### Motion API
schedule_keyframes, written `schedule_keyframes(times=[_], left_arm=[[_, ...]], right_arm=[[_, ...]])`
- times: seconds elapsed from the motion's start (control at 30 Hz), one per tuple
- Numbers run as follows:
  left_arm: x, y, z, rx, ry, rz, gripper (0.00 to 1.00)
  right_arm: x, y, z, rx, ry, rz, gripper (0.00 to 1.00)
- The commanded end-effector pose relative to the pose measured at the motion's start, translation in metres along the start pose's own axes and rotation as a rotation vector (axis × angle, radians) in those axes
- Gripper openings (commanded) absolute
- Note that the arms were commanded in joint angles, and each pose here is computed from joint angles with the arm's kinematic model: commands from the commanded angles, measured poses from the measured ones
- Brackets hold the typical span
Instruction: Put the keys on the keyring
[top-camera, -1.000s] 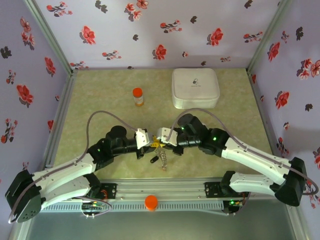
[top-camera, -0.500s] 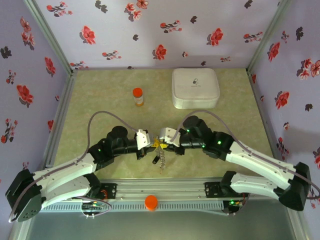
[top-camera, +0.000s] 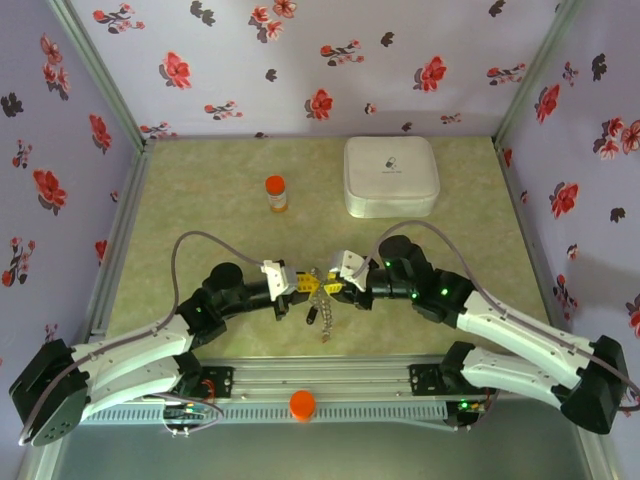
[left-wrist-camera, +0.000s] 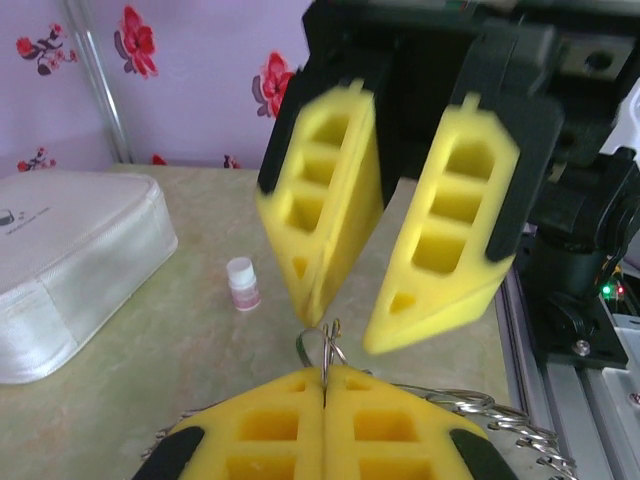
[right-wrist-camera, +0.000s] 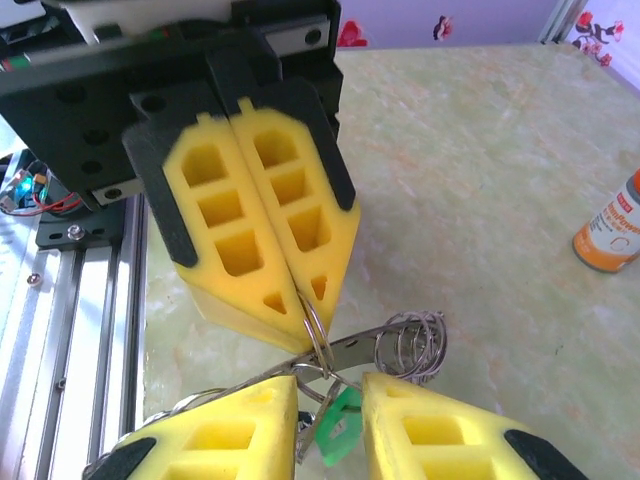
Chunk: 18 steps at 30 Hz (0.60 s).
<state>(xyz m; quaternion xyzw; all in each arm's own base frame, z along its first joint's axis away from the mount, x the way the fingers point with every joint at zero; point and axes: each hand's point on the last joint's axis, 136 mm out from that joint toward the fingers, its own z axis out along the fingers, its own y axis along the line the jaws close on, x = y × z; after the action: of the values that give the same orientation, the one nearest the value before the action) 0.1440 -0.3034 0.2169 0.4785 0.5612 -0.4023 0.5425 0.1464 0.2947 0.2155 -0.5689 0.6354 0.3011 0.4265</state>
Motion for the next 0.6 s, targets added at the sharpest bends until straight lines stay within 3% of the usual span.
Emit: schedule_keyframes(times=[0.0,0.4,0.57], left_arm=[[-0.02,-0.002,-0.001,0.017,-0.088,0.015,0.0],[-0.024,-0.005,-0.002,0.029,-0.106,0.024,0.0],[-0.034,-0.008,-0.007,0.04,-0.166,0.032,0.0]], right_arm=[[0.006,-0.004,0.003,0.016,0.047,-0.012,0.26],[0.008,0.009,0.002,-0.057,0.065,0.019,0.22],[-0.002,0.006,0.002,-0.052,0.029,0.007,0.09]])
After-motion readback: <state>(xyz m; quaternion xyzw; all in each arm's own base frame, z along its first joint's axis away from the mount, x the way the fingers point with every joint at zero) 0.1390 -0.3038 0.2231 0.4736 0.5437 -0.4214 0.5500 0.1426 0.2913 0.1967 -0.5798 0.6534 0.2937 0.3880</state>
